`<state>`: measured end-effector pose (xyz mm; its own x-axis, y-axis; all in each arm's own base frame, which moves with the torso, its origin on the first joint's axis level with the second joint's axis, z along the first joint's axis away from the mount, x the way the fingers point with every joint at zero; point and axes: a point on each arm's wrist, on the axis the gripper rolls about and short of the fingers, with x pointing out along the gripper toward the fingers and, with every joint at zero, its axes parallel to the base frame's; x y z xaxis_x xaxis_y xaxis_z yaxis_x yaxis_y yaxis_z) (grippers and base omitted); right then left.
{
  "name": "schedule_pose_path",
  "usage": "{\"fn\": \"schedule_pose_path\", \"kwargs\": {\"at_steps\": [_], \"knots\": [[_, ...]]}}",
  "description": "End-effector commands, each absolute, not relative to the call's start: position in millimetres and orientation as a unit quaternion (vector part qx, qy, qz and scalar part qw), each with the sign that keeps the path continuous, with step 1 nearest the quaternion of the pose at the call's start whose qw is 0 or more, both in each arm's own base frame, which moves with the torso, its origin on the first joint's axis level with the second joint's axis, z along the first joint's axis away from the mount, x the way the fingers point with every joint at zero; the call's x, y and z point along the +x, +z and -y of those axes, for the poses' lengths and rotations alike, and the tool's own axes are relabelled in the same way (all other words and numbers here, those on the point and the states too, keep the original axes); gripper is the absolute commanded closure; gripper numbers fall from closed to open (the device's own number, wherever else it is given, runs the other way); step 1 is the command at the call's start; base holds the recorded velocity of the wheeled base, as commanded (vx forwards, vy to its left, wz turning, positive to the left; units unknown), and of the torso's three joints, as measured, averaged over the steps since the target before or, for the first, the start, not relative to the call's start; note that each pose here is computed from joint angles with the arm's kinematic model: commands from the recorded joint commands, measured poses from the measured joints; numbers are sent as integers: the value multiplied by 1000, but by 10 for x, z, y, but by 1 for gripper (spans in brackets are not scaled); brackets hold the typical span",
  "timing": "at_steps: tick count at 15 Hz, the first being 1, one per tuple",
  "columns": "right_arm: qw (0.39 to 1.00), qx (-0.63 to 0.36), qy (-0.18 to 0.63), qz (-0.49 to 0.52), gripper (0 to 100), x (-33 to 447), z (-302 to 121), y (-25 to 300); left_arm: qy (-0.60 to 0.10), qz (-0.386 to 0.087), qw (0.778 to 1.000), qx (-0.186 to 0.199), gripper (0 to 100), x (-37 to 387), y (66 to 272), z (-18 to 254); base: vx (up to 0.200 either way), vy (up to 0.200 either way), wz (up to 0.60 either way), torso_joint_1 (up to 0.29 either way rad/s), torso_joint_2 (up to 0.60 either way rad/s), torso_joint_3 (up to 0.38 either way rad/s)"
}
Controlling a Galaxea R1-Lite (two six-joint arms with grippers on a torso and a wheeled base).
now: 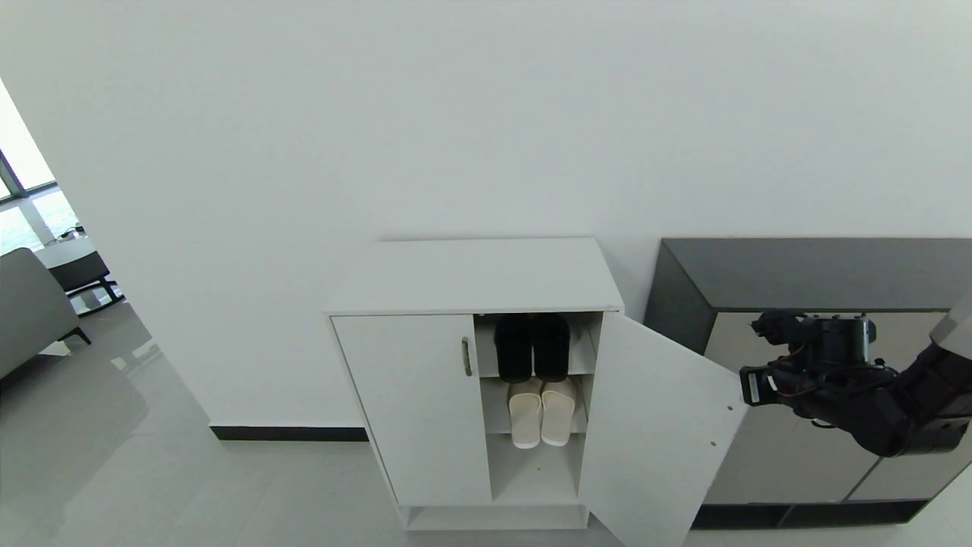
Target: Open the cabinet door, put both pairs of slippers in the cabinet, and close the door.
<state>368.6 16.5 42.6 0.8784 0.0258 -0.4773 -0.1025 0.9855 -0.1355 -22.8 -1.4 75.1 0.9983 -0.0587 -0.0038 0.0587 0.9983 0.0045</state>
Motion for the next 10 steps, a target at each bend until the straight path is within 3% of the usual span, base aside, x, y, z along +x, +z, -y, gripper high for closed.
{"fn": "schedule_pose_path", "kwargs": {"at_steps": [1, 10], "knots": [[966, -85, 55, -239, 100, 3562, -299, 521, -29, -2, 1000, 2, 100, -227, 752, 14, 0, 0, 0, 0, 0, 0], [964, -85, 64, -242, 100, 3547, -344, 483, -29, -3, 1000, 2, 100, -227, 750, 14, 0, 0, 0, 0, 0, 0]]}}
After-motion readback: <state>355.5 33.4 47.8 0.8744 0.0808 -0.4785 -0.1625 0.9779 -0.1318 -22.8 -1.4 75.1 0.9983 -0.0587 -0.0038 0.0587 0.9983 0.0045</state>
